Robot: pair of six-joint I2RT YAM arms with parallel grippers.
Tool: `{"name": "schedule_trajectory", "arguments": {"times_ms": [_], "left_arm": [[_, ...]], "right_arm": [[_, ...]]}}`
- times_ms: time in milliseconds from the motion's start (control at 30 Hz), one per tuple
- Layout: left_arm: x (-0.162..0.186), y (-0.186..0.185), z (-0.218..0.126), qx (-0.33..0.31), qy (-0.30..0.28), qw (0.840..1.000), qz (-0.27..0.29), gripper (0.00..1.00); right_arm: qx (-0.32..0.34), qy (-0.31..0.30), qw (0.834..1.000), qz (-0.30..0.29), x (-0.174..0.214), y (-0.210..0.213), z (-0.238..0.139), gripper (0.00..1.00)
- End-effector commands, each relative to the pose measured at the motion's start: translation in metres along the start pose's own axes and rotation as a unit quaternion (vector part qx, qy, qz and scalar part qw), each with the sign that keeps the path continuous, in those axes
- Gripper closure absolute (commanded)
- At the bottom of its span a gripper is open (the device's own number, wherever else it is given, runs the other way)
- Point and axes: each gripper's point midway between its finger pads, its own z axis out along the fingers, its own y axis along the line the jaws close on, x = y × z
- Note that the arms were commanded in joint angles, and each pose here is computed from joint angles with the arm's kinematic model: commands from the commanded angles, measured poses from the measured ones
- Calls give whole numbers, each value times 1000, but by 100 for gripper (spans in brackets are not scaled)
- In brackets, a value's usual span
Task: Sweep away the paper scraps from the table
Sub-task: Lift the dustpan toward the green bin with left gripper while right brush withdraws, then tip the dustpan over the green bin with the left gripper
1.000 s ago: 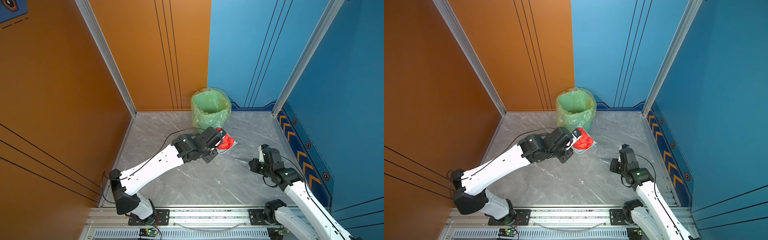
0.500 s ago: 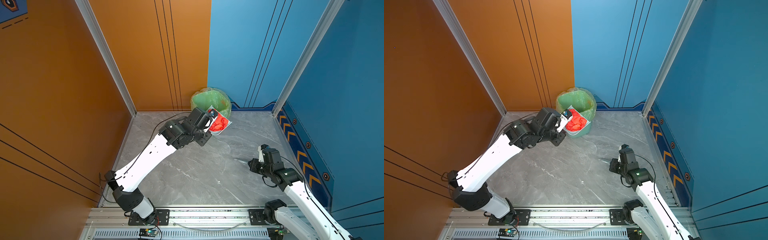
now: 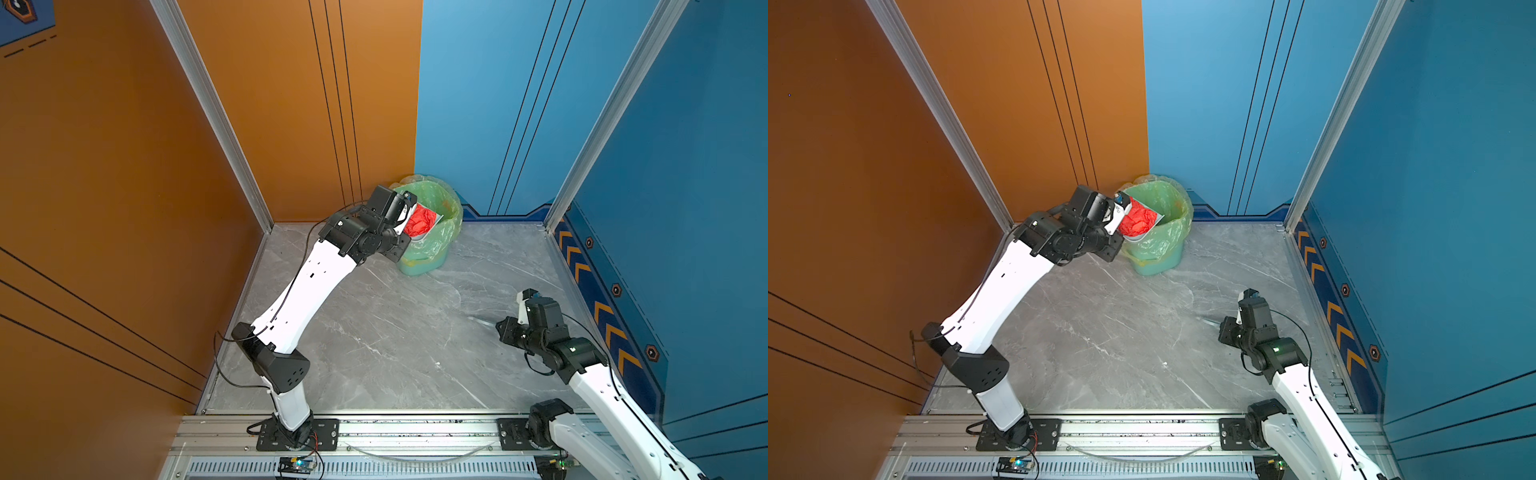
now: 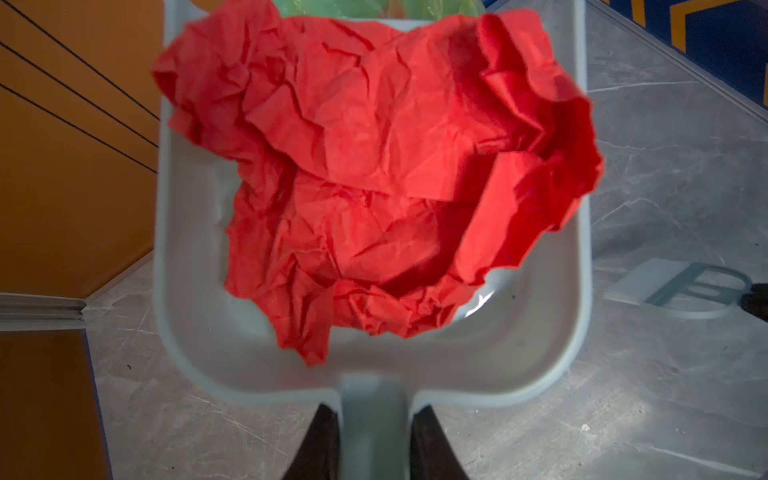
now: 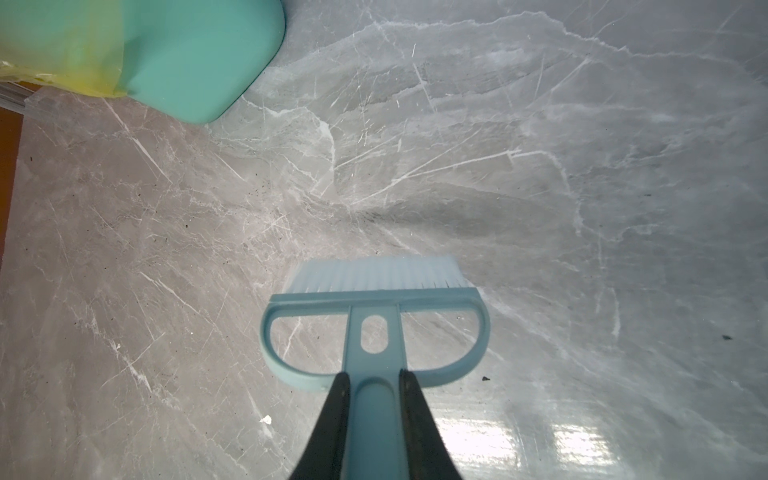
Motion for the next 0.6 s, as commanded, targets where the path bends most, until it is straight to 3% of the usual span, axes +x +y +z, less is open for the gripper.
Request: {"name": "schedule_trajectory", "arguments": {"times_ms": [0,567], "left_arm": [[-3,7,9,8,8,1000,-25,100],[-39,47,53,-32,-14,998,-52,100]], "right_arm": [[-5,-5,1000,8,-1,1,-1,100],[-9,-9,1000,15,0,0,-3,100]]}}
